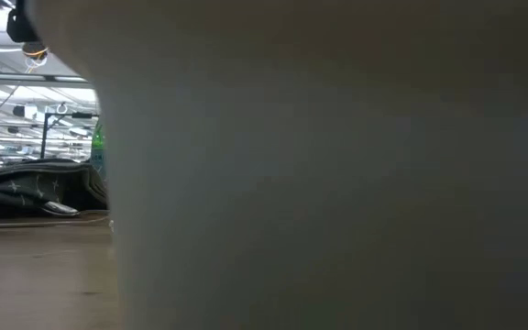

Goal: Sort silverware
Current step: Put the table knife into the silverware tray, then put the fork into the silverware tray

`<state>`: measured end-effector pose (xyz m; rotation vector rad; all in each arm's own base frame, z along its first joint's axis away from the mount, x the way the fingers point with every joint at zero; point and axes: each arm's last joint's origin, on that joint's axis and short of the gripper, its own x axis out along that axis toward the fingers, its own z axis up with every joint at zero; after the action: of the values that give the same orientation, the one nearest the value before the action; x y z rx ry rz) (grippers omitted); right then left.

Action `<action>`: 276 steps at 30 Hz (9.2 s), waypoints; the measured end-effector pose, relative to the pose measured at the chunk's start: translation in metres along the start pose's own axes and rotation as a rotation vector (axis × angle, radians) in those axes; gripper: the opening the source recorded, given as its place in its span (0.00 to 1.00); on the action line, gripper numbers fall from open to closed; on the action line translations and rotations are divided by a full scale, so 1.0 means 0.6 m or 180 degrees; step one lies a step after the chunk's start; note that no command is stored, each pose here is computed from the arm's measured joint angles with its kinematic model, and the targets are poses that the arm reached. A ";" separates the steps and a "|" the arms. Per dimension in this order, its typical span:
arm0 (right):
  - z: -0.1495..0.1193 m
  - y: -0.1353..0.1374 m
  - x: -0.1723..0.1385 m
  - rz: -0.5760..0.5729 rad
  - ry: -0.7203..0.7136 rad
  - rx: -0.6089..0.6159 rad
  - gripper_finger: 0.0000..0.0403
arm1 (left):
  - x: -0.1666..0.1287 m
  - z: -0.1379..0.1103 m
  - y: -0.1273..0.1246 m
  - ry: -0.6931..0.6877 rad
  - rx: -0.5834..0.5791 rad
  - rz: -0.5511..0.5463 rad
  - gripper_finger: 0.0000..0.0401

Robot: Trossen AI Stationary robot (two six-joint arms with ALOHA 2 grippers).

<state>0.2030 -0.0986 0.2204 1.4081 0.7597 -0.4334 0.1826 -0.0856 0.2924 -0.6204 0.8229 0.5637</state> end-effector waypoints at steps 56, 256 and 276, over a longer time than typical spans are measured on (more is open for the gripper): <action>-0.418 0.167 0.314 -0.0045 -0.0347 -0.0342 0.09 | -0.009 -0.016 -0.011 0.0001 -0.0088 -0.0178 0.24; -0.226 0.141 -0.079 -0.1923 -0.0706 -0.2472 0.30 | 0.453 -0.028 -0.363 -0.0446 -0.3351 -0.1816 0.04; -0.227 0.145 -0.076 -0.1825 -0.0740 -0.2461 0.30 | 0.470 -0.009 -0.348 -0.0154 -0.3277 -0.1682 0.17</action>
<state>0.2013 0.0392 0.3166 0.3970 0.9947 -0.6408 0.4771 -0.1721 0.1218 -1.6966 0.2369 0.4815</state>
